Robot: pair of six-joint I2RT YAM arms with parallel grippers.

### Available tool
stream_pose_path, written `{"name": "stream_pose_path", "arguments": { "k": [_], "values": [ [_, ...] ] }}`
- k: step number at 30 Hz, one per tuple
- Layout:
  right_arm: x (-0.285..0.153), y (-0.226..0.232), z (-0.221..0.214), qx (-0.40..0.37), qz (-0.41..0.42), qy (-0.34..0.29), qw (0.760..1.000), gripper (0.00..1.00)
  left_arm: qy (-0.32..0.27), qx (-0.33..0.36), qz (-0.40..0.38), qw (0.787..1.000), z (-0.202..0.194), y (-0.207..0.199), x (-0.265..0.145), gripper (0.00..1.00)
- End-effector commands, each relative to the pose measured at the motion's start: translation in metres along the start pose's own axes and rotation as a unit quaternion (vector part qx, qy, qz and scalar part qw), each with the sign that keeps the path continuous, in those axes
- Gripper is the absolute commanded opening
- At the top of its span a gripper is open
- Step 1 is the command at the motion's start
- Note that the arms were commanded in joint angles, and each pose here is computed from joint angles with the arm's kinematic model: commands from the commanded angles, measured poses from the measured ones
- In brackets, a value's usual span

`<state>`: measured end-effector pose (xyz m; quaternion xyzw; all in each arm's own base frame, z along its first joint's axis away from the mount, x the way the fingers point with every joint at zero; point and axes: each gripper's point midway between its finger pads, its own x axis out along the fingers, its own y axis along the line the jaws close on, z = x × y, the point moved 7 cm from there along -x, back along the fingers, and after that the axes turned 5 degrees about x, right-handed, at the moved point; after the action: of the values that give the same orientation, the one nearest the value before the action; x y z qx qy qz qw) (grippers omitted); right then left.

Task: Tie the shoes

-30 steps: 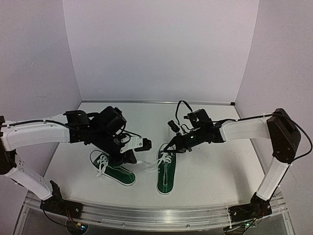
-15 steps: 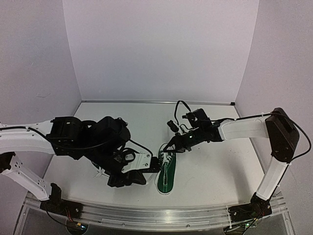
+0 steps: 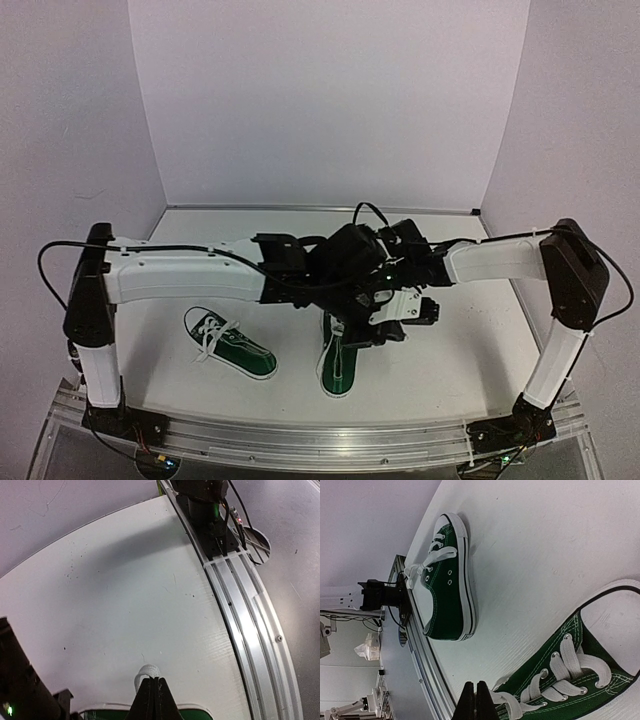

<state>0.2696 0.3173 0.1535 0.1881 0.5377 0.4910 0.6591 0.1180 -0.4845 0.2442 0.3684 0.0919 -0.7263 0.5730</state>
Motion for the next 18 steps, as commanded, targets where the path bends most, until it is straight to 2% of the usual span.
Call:
{"name": "stream_pose_path", "arguments": {
  "k": [1,4,7,11,12,16,18],
  "values": [
    [0.004,0.010,0.005,-0.035,0.034,0.015,0.999,0.00,-0.076,0.032,0.013,0.996,0.022,0.030,0.012,0.00],
    [0.005,0.010,0.005,-0.040,0.038,0.019,0.998,0.00,-0.069,0.029,0.013,0.997,0.007,0.035,0.021,0.00],
    [0.005,0.010,0.005,-0.042,0.041,0.023,0.998,0.00,-0.038,0.036,0.023,0.998,-0.010,0.033,0.029,0.00],
    [0.006,0.011,0.004,-0.042,0.047,0.028,0.998,0.00,-0.006,0.037,0.064,0.997,-0.020,0.040,0.032,0.03],
    [0.006,0.011,0.004,-0.042,0.049,0.030,0.997,0.00,-0.001,0.035,0.069,0.997,-0.020,0.042,0.032,0.07],
    [0.006,0.012,0.005,-0.042,0.051,0.033,0.997,0.00,-0.002,0.029,0.071,0.997,-0.014,0.043,0.025,0.40],
    [0.006,0.012,0.006,-0.042,0.051,0.035,0.997,0.00,-0.003,0.023,0.066,0.998,-0.010,0.041,0.020,0.50]
  ]
}}
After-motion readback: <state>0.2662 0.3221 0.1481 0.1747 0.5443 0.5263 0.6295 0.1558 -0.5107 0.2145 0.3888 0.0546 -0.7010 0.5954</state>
